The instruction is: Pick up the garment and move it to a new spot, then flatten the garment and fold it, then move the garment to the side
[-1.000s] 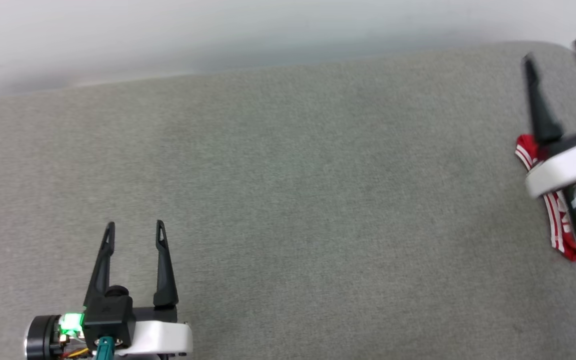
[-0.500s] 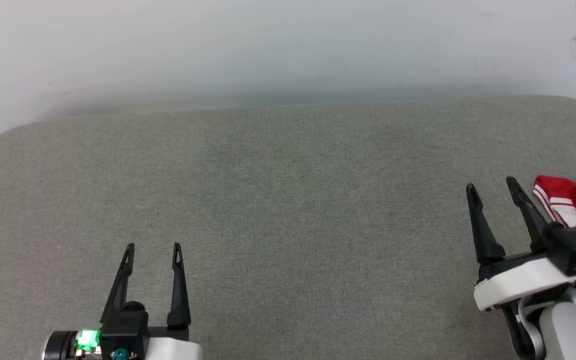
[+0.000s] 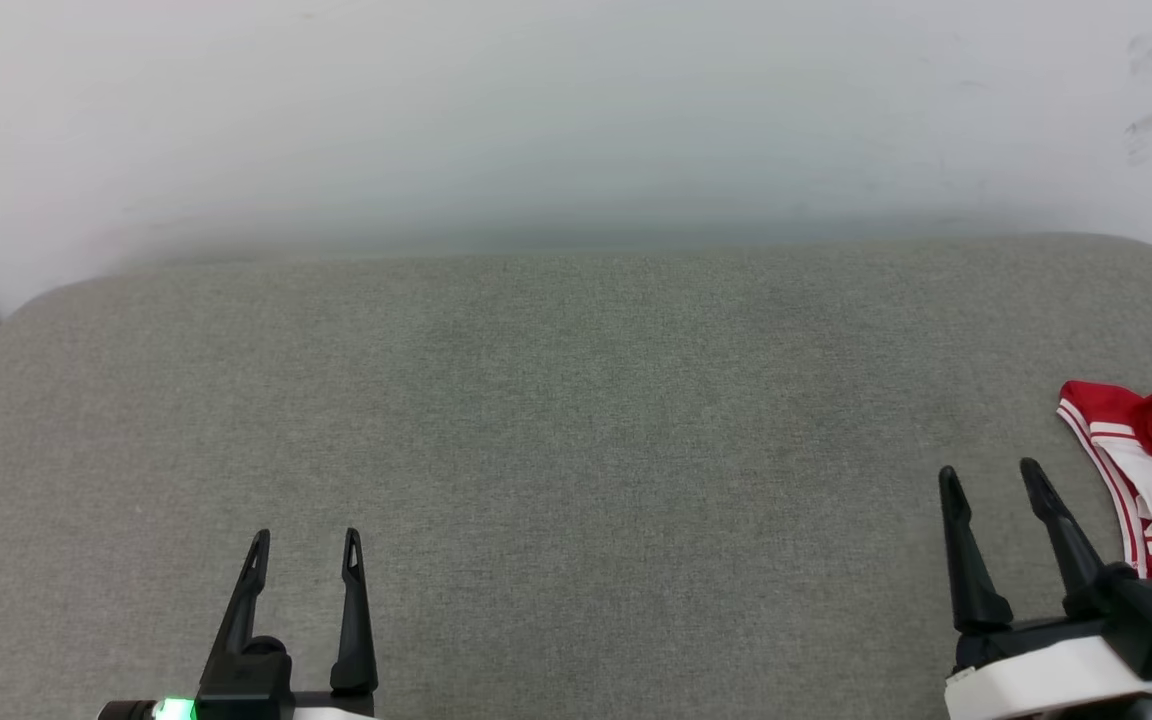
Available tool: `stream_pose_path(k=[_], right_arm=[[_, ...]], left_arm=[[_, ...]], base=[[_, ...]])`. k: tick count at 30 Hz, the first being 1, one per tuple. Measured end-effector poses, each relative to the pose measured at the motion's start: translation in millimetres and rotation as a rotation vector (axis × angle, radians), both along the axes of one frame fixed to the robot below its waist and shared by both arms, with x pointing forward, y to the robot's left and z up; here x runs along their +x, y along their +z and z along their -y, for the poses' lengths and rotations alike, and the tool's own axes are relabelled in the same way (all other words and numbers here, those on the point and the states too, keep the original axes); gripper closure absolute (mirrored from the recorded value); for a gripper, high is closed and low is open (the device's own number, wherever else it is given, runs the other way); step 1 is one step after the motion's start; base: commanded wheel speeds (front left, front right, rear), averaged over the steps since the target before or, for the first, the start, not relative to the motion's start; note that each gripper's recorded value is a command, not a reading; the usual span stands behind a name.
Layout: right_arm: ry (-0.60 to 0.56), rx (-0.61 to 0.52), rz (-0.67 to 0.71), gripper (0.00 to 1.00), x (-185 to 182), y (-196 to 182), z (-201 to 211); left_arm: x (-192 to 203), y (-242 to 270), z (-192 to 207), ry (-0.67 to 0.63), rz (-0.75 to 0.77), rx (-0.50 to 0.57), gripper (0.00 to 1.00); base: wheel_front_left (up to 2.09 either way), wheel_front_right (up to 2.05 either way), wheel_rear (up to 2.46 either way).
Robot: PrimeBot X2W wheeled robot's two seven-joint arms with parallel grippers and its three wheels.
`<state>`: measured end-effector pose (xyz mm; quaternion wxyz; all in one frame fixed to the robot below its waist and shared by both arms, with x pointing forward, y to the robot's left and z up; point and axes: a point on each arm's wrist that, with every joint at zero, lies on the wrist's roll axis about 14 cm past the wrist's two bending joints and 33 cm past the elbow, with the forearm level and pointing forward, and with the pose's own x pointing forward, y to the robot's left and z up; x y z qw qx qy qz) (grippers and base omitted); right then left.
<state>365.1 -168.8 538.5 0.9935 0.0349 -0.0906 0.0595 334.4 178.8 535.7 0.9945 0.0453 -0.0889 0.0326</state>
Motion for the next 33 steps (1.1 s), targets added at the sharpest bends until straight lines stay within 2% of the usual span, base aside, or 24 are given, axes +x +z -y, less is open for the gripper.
stream_pose_path(k=[19,20,25,33], right_arm=[[-0.060,0.021,0.005,0.00,-22.1,0.6,15.3],[-0.060,0.022,0.003,1.00,-22.3,-0.2,15.3],[-0.061,0.029,-0.049,1.00,-24.4,-16.4,15.3],[-0.072,0.185,-0.096,1.00,-23.7,-25.3,19.4]], left_arm=[[-4.3,-6.8,-4.1,-0.004,-0.022,-0.033,0.00],[-4.2,-5.9,-4.0,-0.008,-0.020,-0.044,1.00],[-8.0,-24.0,-2.2,-0.009,-0.080,-0.053,1.00],[-6.8,-35.1,-7.0,-0.003,-0.128,-0.227,1.00]], base=[[0.00,0.00,0.00],[0.00,0.00,0.00],[0.00,0.00,0.00],[0.00,0.00,0.00]])
